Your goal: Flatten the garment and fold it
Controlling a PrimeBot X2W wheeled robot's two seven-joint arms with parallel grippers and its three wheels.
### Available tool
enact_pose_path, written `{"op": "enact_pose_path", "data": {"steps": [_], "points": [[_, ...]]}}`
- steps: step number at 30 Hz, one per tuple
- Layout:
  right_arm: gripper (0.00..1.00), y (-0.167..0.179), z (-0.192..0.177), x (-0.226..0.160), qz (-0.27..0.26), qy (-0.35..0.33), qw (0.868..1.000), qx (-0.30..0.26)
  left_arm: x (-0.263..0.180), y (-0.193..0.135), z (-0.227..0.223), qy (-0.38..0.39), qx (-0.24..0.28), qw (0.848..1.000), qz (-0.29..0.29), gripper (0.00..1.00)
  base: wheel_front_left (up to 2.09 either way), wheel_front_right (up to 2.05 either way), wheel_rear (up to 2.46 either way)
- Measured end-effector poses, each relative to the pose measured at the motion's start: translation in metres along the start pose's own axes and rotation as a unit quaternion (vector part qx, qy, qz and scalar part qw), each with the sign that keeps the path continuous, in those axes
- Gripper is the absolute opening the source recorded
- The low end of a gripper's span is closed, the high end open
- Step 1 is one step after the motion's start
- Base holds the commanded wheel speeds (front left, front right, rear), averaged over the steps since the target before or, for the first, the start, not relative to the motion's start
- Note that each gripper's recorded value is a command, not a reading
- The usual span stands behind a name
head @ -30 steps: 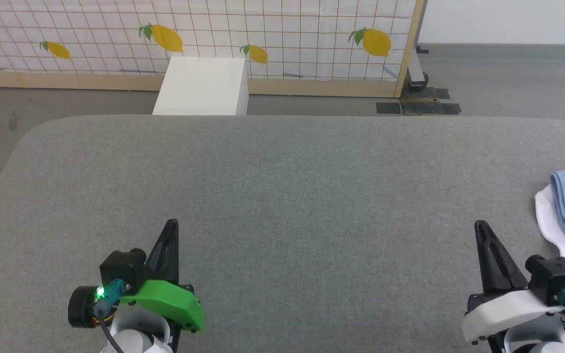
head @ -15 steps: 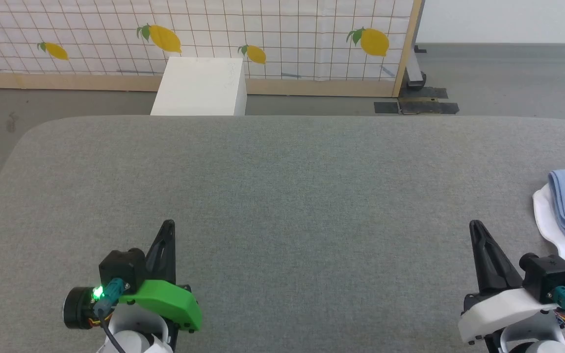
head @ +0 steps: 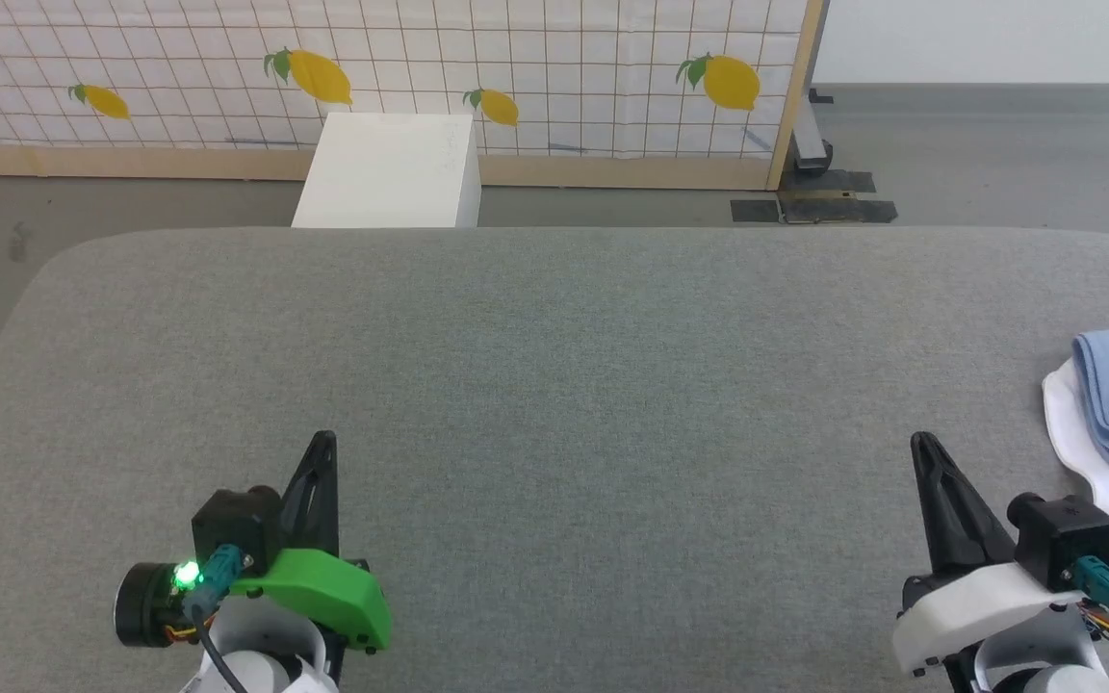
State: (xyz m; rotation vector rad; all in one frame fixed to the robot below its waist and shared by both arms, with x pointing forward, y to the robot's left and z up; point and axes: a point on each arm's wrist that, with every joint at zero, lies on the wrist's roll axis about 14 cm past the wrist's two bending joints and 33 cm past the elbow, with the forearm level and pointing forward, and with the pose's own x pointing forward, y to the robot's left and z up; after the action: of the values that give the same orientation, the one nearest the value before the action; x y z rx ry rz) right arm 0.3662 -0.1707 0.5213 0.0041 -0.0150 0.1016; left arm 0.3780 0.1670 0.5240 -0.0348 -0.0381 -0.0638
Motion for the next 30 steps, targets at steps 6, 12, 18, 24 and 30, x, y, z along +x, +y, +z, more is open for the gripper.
{"op": "enact_pose_path", "data": {"steps": [6, 12, 18, 24, 30], "points": [[0.0, 0.0013, 0.0, 0.0005, 0.002, 0.003, 1.0, -0.003, -0.0001, 0.0018, 0.0014, 0.002, 0.005, 1.0, 0.005, 0.0, 0.0, 0.0, 0.0], [0.0, 0.0024, -0.0002, 0.0008, 0.004, 0.006, 1.0, -0.005, -0.0007, 0.0028, 0.0014, 0.005, 0.008, 1.0, 0.007, 0.0, 0.0, 0.0, 0.0], [0.0, 0.0035, -0.0005, 0.0008, 0.005, 0.008, 1.0, -0.009, -0.0003, 0.0042, 0.0038, 0.004, 0.011, 1.0, 0.011, 0.0, 0.0, 0.0, 0.0], [0.0, 0.0047, 0.0002, 0.0017, 0.007, 0.009, 1.0, -0.011, -0.0003, 0.0051, 0.0052, 0.006, 0.023, 1.0, 0.014, 0.0, 0.0, 0.0, 0.0], [0.0, 0.0061, -0.0003, 0.002, 0.009, 0.013, 1.0, -0.014, -0.0016, 0.0062, 0.0046, 0.01, 0.028, 0.999, 0.017, 0.0, 0.0, 0.0, 0.0]]}}
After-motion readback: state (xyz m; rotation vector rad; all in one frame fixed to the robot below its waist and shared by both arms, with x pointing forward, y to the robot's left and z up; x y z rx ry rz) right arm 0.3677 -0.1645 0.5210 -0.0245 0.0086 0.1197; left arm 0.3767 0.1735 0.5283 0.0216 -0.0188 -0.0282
